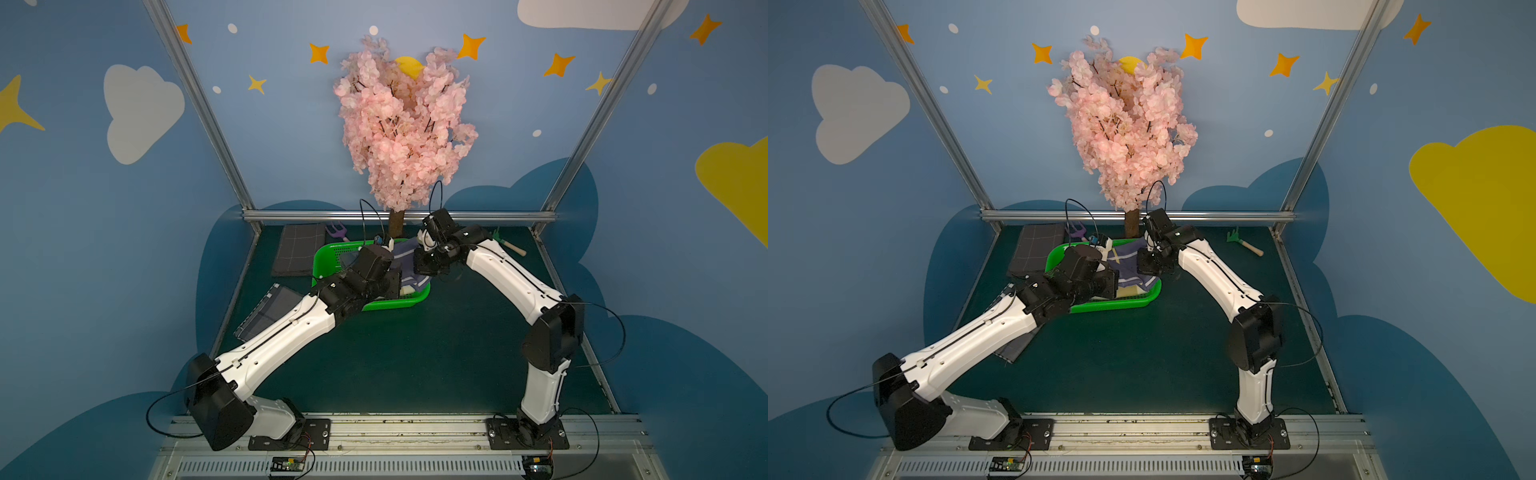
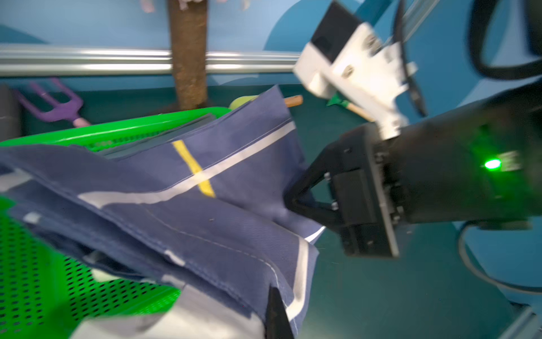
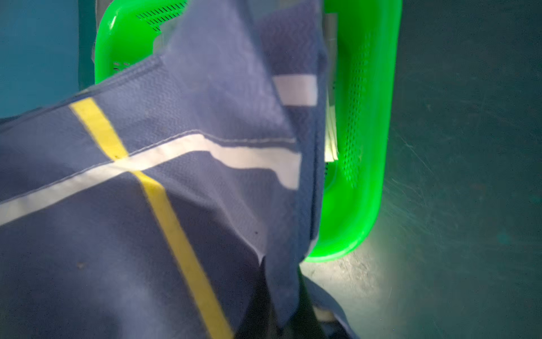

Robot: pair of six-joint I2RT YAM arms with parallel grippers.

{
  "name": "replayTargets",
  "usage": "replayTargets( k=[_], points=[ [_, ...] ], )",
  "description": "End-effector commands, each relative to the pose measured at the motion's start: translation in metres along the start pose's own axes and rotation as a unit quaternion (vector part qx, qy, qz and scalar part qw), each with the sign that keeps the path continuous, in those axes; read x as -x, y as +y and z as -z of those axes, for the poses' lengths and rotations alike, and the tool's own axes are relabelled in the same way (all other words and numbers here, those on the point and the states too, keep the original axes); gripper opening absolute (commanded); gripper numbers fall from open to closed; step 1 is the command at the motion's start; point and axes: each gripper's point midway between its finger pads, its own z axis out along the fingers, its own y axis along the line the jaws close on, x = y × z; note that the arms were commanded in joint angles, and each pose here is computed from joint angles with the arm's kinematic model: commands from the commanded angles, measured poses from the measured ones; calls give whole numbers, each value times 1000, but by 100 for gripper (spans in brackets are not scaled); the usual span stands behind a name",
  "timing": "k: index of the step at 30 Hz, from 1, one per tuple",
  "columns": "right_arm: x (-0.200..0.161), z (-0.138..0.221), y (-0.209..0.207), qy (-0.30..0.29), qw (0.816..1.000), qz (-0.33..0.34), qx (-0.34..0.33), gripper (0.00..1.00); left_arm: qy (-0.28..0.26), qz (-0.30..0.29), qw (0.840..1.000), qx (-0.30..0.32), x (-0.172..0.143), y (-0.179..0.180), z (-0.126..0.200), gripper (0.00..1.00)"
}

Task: Put the folded pillowcase in the basket
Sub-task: Place the pillowcase in the basket.

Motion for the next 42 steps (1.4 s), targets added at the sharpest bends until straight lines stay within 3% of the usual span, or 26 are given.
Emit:
replayTargets(
  k=[1, 11, 25, 27, 30, 35, 38, 42],
  points=[
    [12, -17, 10, 2, 1000, 16, 6, 0, -7, 13, 1000, 12, 1, 31, -4, 3],
    [35, -72, 12, 8, 1000, 13, 14, 0, 27, 89, 996, 3, -9, 86, -53, 3],
    [24, -119, -9, 46, 999, -8, -1, 1, 112, 141, 982, 58, -75, 137, -98, 3],
    [22, -121, -11, 49, 999, -9, -3, 8, 114, 143, 981, 63, -77, 140, -98, 8],
    [22, -121, -13, 50, 999, -13, -5, 27, 119, 145, 980, 70, -79, 146, -98, 31],
    [17, -120, -18, 51, 999, -15, -12, 60, 115, 149, 979, 78, -76, 153, -93, 41],
    [17, -116, -22, 47, 999, -16, -20, 69, 109, 150, 979, 87, -72, 157, -87, 47],
    [18, -100, -16, 35, 999, -7, -16, 70, 93, 150, 980, 94, -62, 163, -73, 49]
  ],
)
